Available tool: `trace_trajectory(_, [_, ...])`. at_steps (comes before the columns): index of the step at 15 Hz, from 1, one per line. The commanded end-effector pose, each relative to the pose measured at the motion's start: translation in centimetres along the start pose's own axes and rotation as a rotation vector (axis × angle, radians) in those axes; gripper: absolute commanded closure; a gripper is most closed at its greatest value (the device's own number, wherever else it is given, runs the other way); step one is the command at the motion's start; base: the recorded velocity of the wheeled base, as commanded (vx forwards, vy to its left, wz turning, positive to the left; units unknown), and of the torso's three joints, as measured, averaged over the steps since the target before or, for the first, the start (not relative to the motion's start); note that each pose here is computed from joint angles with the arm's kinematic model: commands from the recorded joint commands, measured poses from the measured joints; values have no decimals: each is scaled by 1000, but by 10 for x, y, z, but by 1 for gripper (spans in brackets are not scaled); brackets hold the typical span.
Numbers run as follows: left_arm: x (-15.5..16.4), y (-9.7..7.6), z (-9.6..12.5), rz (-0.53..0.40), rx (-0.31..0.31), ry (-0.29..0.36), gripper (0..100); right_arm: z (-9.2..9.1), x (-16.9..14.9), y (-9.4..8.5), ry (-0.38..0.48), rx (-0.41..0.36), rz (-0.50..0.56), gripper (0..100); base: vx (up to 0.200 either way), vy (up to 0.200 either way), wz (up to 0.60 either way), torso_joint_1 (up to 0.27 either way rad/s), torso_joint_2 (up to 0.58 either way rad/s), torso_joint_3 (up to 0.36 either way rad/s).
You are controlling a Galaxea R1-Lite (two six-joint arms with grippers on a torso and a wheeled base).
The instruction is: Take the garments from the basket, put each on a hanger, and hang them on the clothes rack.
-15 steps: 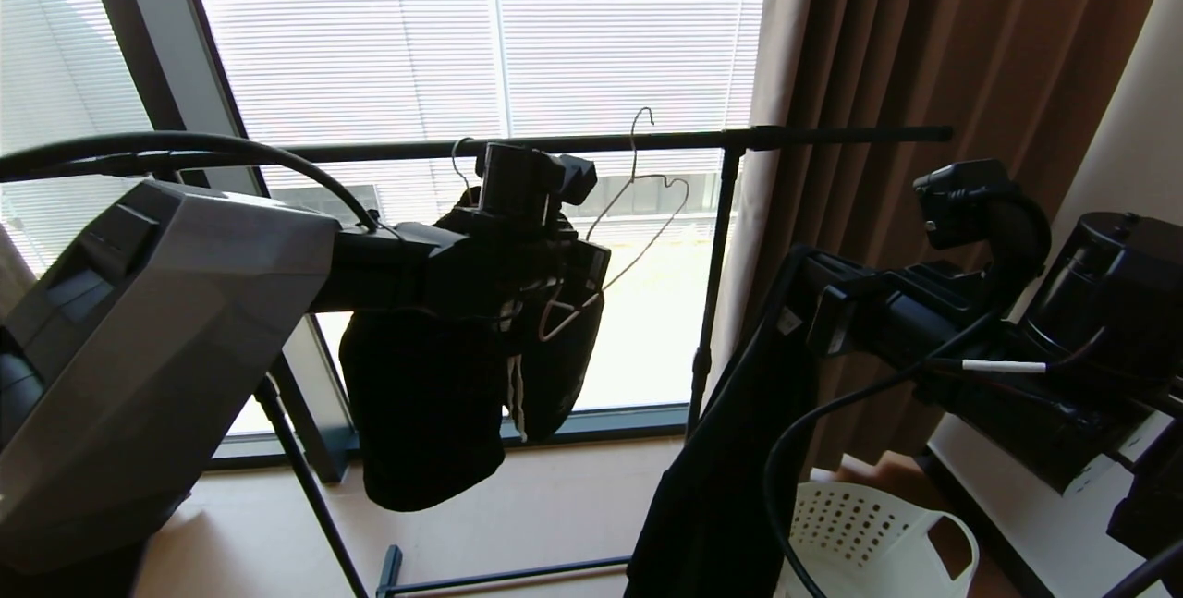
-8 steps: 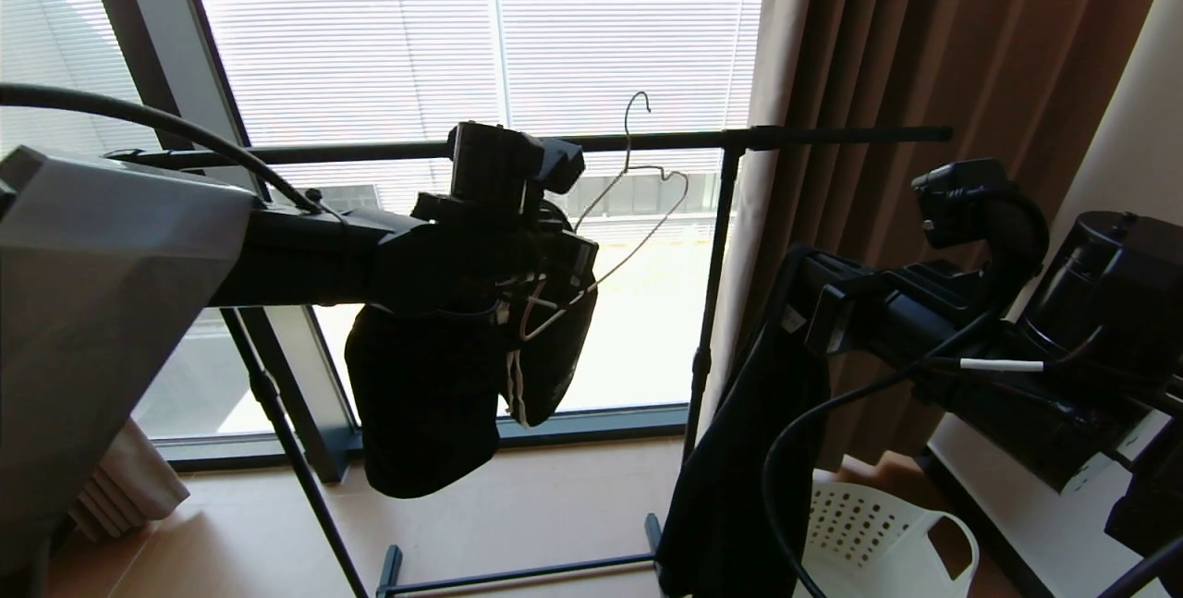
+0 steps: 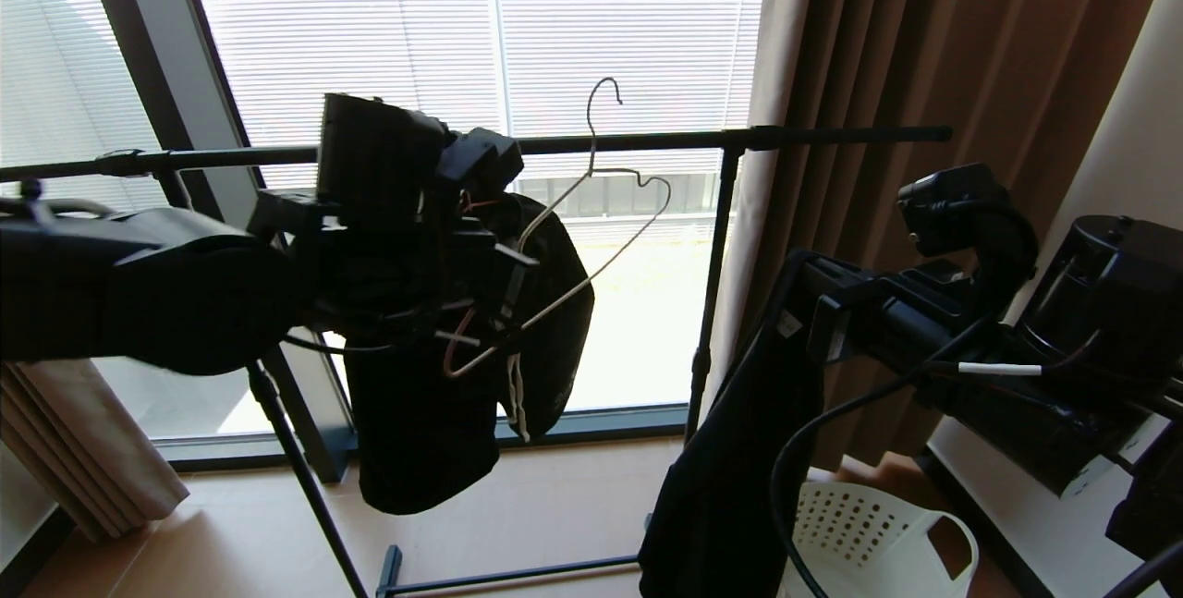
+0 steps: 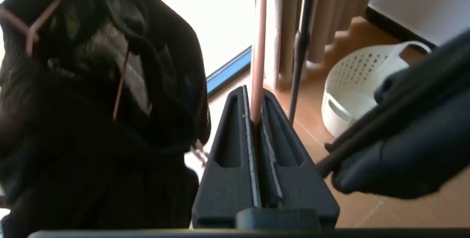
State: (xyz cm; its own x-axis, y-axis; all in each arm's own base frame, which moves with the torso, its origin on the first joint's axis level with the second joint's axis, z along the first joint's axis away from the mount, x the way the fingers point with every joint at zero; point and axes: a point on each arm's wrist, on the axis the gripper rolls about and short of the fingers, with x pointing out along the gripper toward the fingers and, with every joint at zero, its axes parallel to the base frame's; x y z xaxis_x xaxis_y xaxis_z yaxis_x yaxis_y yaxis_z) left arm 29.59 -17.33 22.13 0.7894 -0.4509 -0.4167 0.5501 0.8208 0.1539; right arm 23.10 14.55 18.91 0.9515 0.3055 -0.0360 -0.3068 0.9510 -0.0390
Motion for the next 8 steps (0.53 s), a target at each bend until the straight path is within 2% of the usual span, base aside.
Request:
trace_trajectory(1, [-81, -13, -34, -56, 35, -2, 100, -3, -1, -1, 18, -51, -17, 100, 0, 0, 0, 0, 0, 0])
trace_trajectory(3, [-99, -21, -63, -119, 72, -10, 100, -2, 6, 1, 27, -148, -51, 100, 0, 0, 0, 0, 0, 0])
trace_trajectory(4, [-105, -24, -80, -142, 80, -3, 100, -5, 13, 2, 59, -218, -69, 100, 0, 0, 0, 0, 0, 0])
trace_trajectory(5, [-109, -28, -95, -166, 90, 9, 100, -8, 14, 2, 70, -233, -86, 100, 0, 0, 0, 0, 0, 0])
trace_trajectory(7, [-122, -33, -123, -222, 91, -6, 100, -18, 21, 4, 91, -239, -91, 100, 0, 0, 0, 0, 0, 0])
trace_trajectory(8, [-125, -33, -127, -232, 88, -13, 100, -18, 21, 4, 85, -237, -90, 100, 0, 0, 0, 0, 0, 0])
